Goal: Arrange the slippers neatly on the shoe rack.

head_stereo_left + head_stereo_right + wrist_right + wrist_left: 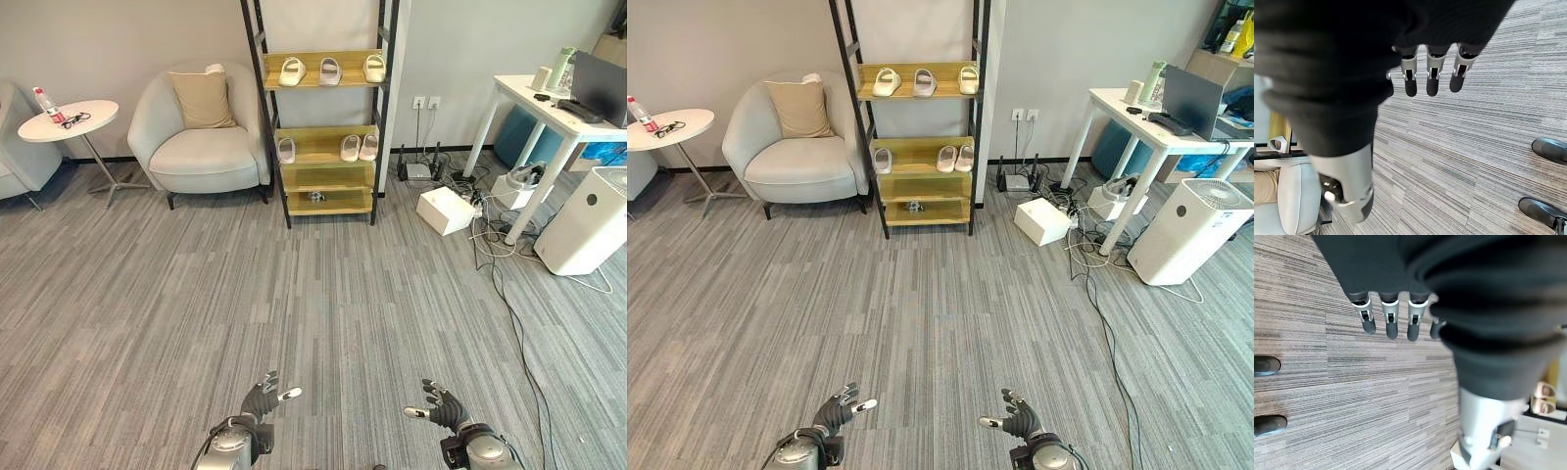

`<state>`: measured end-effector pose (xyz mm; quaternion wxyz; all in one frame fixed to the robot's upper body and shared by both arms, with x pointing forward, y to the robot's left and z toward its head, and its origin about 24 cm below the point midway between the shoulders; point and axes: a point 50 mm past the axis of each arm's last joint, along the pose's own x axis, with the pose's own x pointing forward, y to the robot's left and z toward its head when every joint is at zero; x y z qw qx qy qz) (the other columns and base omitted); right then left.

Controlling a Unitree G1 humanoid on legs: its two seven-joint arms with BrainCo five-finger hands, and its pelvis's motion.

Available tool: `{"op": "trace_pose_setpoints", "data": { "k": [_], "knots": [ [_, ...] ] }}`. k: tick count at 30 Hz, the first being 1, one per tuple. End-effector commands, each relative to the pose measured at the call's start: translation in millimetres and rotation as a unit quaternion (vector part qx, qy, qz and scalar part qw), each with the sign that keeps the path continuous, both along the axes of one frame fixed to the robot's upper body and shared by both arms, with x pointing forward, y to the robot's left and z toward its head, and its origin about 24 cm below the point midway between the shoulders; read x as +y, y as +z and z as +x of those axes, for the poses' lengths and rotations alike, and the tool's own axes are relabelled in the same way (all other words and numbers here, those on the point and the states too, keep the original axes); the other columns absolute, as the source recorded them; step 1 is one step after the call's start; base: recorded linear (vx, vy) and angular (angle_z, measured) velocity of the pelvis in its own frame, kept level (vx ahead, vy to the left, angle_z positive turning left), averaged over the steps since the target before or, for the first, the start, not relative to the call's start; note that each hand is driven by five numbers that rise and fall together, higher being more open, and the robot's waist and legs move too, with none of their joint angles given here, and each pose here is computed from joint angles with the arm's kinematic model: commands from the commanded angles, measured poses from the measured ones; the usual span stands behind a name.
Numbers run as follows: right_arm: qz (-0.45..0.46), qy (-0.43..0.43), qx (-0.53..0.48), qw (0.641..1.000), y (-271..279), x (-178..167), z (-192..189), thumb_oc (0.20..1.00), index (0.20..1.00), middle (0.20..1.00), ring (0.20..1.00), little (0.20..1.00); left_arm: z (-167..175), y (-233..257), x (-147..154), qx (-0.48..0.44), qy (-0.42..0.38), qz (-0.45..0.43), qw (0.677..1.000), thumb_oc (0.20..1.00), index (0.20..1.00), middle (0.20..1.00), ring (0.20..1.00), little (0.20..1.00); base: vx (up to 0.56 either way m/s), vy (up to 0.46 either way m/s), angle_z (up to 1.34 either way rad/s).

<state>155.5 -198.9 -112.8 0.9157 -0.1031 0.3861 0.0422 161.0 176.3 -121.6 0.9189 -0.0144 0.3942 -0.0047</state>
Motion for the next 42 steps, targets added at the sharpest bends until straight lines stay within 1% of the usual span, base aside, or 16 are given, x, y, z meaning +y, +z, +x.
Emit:
{"op": "trace_pose_setpoints", "data": {
  "k": [1, 6, 9, 14, 19, 23, 29, 33, 35, 39, 42],
  "knots": [
    [0.010, 0.014, -0.055, 0.998, 15, 8, 26, 1.000, 1.000, 1.000, 1.000, 1.000, 23, 11, 4, -0.044, 0.012, 0.000, 0.999, 1.000, 1.000, 1.000, 1.000, 1.000, 0.00, 0.031, 0.02],
    [0.008, 0.008, -0.072, 0.997, 21, 6, 36, 1.000, 1.000, 1.000, 1.000, 1.000, 28, 17, 9, -0.061, 0.013, 0.010, 0.998, 1.000, 1.000, 1.000, 1.000, 1.000, -0.01, 0.071, 0.01],
    [-0.008, 0.002, -0.084, 0.996, 27, -5, 43, 1.000, 1.000, 1.000, 1.000, 1.000, 28, 21, 22, -0.067, 0.012, 0.036, 0.997, 1.000, 1.000, 1.000, 1.000, 1.000, -0.04, 0.165, -0.01],
    [-0.007, -0.006, -0.085, 0.996, 27, -5, 42, 1.000, 1.000, 1.000, 1.000, 1.000, 25, 19, 25, -0.061, 0.017, 0.035, 0.997, 1.000, 1.000, 1.000, 1.000, 1.000, 0.05, 0.084, -0.15],
    [-0.017, -0.015, -0.087, 0.996, 28, -12, 39, 1.000, 1.000, 1.000, 1.000, 1.000, 38, 24, 22, -0.074, 0.008, 0.040, 0.996, 1.000, 1.000, 1.000, 1.000, 1.000, 0.24, -0.071, -0.01],
    [-0.020, -0.017, -0.076, 0.997, 25, -16, 31, 1.000, 1.000, 1.000, 1.000, 1.000, 38, 25, 19, -0.076, 0.009, 0.033, 0.996, 1.000, 1.000, 1.000, 1.000, 1.000, 0.21, -0.115, 0.20],
    [-0.020, -0.013, -0.076, 0.997, 26, -22, 26, 1.000, 1.000, 1.000, 1.000, 1.000, 40, 25, 19, -0.081, 0.049, 0.012, 0.995, 1.000, 1.000, 1.000, 1.000, 1.000, 0.21, -0.194, 0.28],
    [-0.019, 0.000, -0.077, 0.997, 29, -25, 24, 1.000, 1.000, 1.000, 1.000, 1.000, 41, 26, 19, -0.083, 0.057, 0.006, 0.995, 1.000, 1.000, 1.000, 1.000, 1.000, 0.20, -0.143, -0.04],
    [-0.026, -0.007, -0.066, 0.997, 26, -28, 21, 1.000, 1.000, 1.000, 1.000, 1.000, 33, 19, 15, -0.065, 0.051, 0.006, 0.997, 1.000, 1.000, 1.000, 1.000, 1.000, 0.47, 0.019, -0.05],
    [-0.036, -0.002, -0.061, 0.997, 24, -28, 19, 1.000, 1.000, 1.000, 1.000, 1.000, 33, 17, 15, -0.058, 0.052, 0.013, 0.997, 1.000, 1.000, 1.000, 1.000, 1.000, 0.41, 0.166, -0.10],
    [-0.027, 0.015, -0.053, 0.998, 22, -19, 20, 1.000, 1.000, 1.000, 1.000, 1.000, 27, 15, 17, -0.051, 0.056, 0.013, 0.997, 1.000, 1.000, 1.000, 1.000, 1.000, 0.56, 0.380, -0.44]
  ]
}}
